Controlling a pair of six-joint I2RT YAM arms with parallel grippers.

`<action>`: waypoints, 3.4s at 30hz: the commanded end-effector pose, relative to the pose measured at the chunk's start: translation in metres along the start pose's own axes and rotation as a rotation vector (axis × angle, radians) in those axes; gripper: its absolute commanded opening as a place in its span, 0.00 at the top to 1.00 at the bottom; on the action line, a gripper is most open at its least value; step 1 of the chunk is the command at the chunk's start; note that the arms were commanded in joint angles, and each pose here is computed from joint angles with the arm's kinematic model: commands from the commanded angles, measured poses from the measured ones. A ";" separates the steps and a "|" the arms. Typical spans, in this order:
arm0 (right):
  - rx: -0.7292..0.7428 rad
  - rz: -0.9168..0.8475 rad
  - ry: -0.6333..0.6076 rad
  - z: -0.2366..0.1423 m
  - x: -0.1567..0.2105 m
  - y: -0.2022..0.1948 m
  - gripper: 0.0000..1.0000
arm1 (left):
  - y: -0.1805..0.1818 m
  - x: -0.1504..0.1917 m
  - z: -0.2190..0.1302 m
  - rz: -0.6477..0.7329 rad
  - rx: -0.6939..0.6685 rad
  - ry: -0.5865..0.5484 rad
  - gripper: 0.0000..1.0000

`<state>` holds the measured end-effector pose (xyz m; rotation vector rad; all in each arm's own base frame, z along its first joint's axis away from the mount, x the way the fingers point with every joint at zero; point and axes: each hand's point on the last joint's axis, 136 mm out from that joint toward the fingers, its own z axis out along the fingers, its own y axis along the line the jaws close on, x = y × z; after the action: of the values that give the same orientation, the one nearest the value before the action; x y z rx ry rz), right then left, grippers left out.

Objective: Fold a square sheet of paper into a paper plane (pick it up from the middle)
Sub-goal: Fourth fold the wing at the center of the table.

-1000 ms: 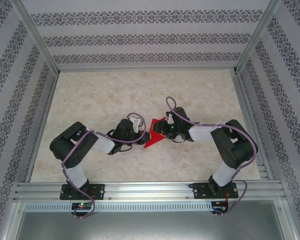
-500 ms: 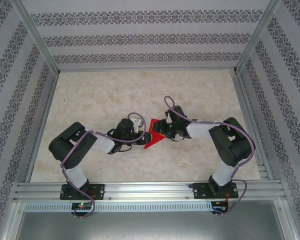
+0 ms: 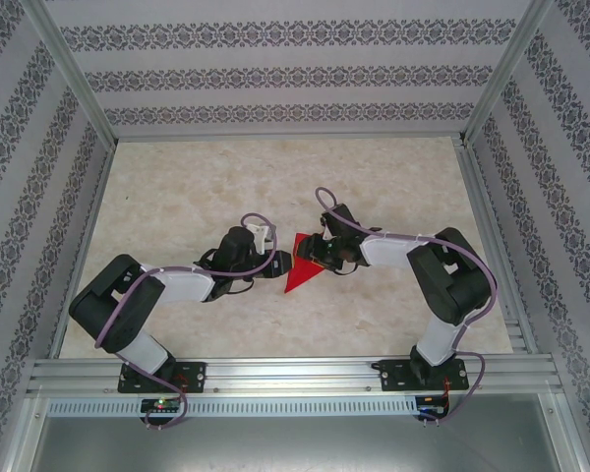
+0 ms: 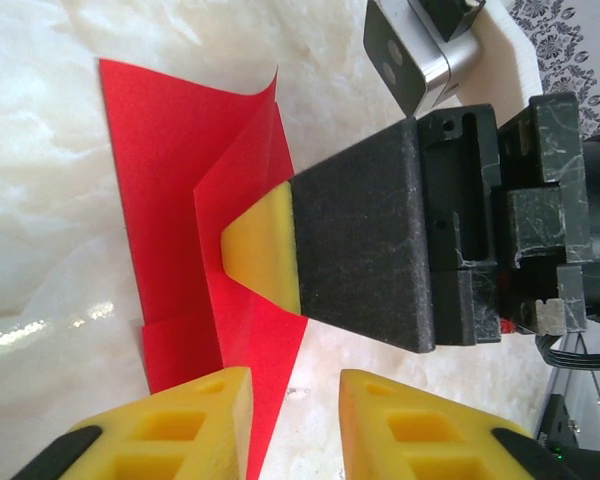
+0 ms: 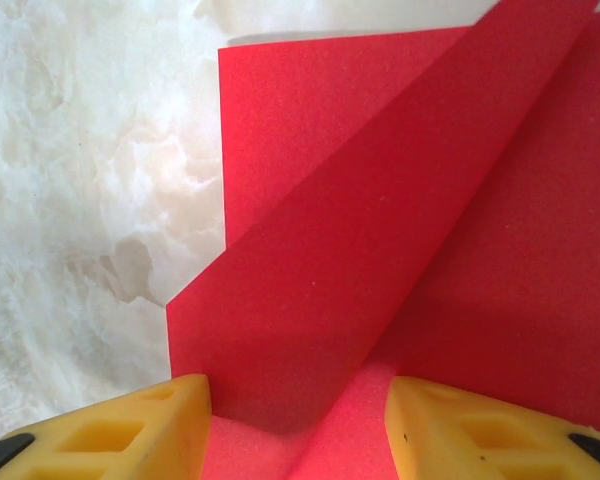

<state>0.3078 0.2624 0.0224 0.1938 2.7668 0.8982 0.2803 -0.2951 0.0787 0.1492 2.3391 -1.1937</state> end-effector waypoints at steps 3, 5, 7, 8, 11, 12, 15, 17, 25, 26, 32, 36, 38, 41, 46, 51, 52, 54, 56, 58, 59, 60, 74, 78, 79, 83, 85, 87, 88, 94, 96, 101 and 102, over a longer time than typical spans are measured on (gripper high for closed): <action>0.235 0.030 0.087 0.016 0.029 -0.059 0.50 | -0.009 0.007 0.008 -0.005 0.042 0.039 0.80; 0.241 0.028 0.101 0.018 0.031 -0.061 0.49 | -0.011 0.009 0.012 -0.006 0.061 0.048 0.82; 0.247 0.021 0.112 0.019 0.033 -0.061 0.47 | -0.011 0.011 0.016 -0.007 0.063 0.060 0.83; 0.250 0.018 0.113 0.019 0.033 -0.061 0.45 | -0.010 0.013 0.019 -0.009 0.062 0.069 0.83; 0.255 0.019 0.116 0.019 0.033 -0.063 0.41 | -0.008 0.016 0.024 -0.011 0.065 0.083 0.83; 0.256 0.016 0.118 0.020 0.034 -0.063 0.41 | -0.007 0.016 0.025 -0.012 0.059 0.082 0.84; 0.258 0.020 0.122 0.020 0.034 -0.064 0.40 | -0.002 0.014 0.025 -0.010 0.025 0.073 0.85; 0.260 0.021 0.123 0.021 0.034 -0.064 0.40 | 0.000 0.013 0.025 -0.009 0.012 0.069 0.85; 0.213 0.013 0.115 0.019 0.032 -0.055 0.40 | 0.015 0.018 0.026 -0.017 -0.061 0.088 0.88; 0.197 0.008 0.105 0.018 0.030 -0.051 0.40 | 0.017 0.019 0.026 -0.018 -0.072 0.093 0.88; 0.120 -0.002 0.100 0.016 0.025 -0.039 0.36 | 0.023 0.022 0.026 -0.012 -0.104 0.110 0.89; 0.081 -0.009 0.085 0.013 0.023 -0.036 0.35 | 0.027 0.024 0.027 -0.012 -0.119 0.118 0.89; 0.059 -0.014 0.073 0.010 0.021 -0.033 0.35 | 0.028 0.024 0.027 -0.012 -0.125 0.121 0.90; 0.049 -0.023 0.060 0.007 0.018 -0.033 0.37 | 0.029 0.024 0.027 -0.011 -0.129 0.121 0.90; 0.074 -0.020 0.066 0.006 0.018 -0.037 0.44 | 0.030 0.025 0.028 -0.013 -0.133 0.125 0.90; 0.110 -0.011 0.077 0.007 0.019 -0.044 0.49 | 0.029 0.025 0.028 -0.013 -0.130 0.126 0.90; 0.121 -0.011 0.083 0.008 0.019 -0.046 0.51 | 0.028 0.024 0.028 -0.012 -0.129 0.124 0.90; 0.153 -0.009 0.095 0.009 0.021 -0.051 0.52 | 0.028 0.024 0.028 -0.011 -0.127 0.126 0.90; 0.189 -0.004 0.107 0.010 0.023 -0.056 0.53 | 0.026 0.022 0.028 -0.007 -0.122 0.124 0.90; 0.221 0.003 0.117 0.011 0.024 -0.062 0.55 | 0.023 0.020 0.028 -0.004 -0.114 0.121 0.89; 0.235 0.010 0.123 0.012 0.026 -0.065 0.56 | 0.021 0.019 0.028 0.000 -0.108 0.118 0.89; 0.245 0.014 0.126 0.013 0.026 -0.067 0.57 | 0.019 0.017 0.027 -0.001 -0.103 0.114 0.89; 0.283 0.046 0.144 0.019 0.030 -0.075 0.59 | -0.010 0.003 0.028 -0.039 0.021 0.068 0.82; 0.291 0.057 0.149 0.020 0.032 -0.078 0.59 | -0.003 0.007 0.034 -0.047 0.001 0.088 0.82; 0.291 0.057 0.149 0.020 0.032 -0.078 0.59 | 0.000 0.008 0.035 -0.050 -0.013 0.093 0.82; 0.301 0.064 0.153 0.020 0.033 -0.081 0.60 | 0.011 0.013 0.037 -0.057 -0.058 0.115 0.85; 0.307 0.067 0.155 0.020 0.034 -0.082 0.60 | 0.016 0.016 0.038 -0.061 -0.075 0.120 0.86; 0.316 0.067 0.157 0.020 0.035 -0.084 0.61 | 0.019 0.017 0.038 -0.064 -0.087 0.122 0.87; 0.320 0.070 0.159 0.020 0.036 -0.085 0.61 | 0.020 0.017 0.039 -0.062 -0.090 0.121 0.88; 0.323 0.067 0.162 0.021 0.036 -0.086 0.63 | 0.024 0.020 0.041 -0.066 -0.106 0.134 0.89; 0.327 0.067 0.163 0.021 0.036 -0.087 0.63 | 0.025 0.020 0.041 -0.067 -0.106 0.136 0.89; 0.336 0.067 0.170 0.022 0.037 -0.090 0.63 | 0.026 0.022 0.043 -0.070 -0.107 0.145 0.89; 0.338 0.067 0.172 0.022 0.038 -0.090 0.63 | 0.026 0.022 0.043 -0.070 -0.108 0.143 0.89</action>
<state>0.3093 0.2579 0.0126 0.1615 2.8653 0.8353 0.2857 -0.3122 0.0309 0.1063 2.5327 -1.1362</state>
